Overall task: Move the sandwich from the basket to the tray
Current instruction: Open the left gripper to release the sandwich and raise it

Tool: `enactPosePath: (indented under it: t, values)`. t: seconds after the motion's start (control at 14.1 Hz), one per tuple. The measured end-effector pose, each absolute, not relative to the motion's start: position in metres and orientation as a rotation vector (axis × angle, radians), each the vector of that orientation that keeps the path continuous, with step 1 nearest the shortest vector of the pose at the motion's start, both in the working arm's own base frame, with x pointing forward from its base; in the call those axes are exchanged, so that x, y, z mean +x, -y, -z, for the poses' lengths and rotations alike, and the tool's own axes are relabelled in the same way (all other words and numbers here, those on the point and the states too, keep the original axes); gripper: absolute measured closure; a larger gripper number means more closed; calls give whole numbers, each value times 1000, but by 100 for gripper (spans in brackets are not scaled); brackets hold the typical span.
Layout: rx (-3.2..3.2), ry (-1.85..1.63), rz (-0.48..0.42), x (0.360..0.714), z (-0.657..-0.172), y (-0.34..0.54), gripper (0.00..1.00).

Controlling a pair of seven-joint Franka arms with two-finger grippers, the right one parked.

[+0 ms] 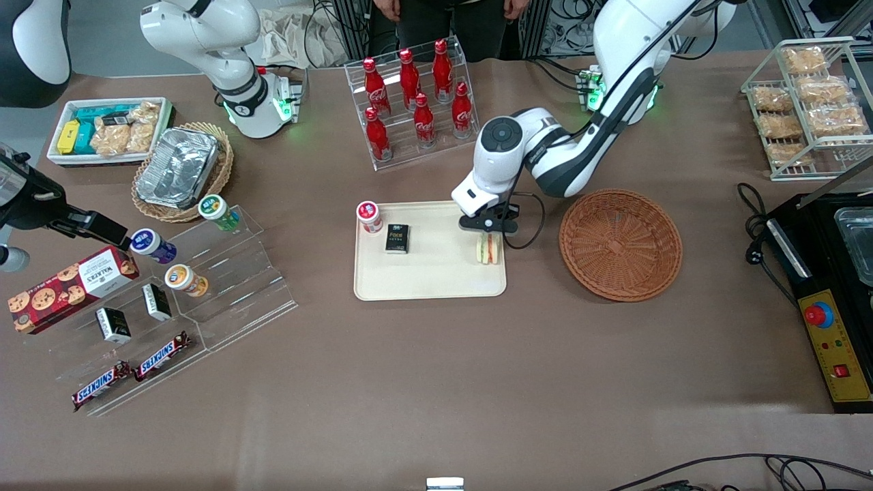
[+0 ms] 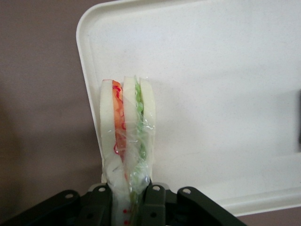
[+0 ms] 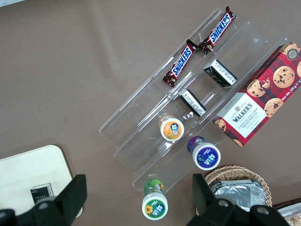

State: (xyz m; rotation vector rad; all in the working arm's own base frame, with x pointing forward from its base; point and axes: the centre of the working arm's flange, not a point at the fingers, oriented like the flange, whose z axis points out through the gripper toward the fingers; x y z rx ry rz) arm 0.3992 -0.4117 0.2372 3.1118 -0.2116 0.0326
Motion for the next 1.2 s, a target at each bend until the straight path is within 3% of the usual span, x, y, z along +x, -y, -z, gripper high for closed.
enactPosePath:
  t: [0.43, 0.5, 0.78, 0.92, 1.06, 1.2]
  values:
    - [3080, 203, -47, 398, -228, 419, 81]
    - [3079, 199, -49, 400, -228, 419, 76]
    - [3081, 175, -104, 418, -254, 423, 38]
    - [3134, 141, -171, 436, -307, 423, 18]
    - [3163, 90, -299, 447, -383, 420, 1]
    - [3168, 16, -434, 452, -452, 403, 0]
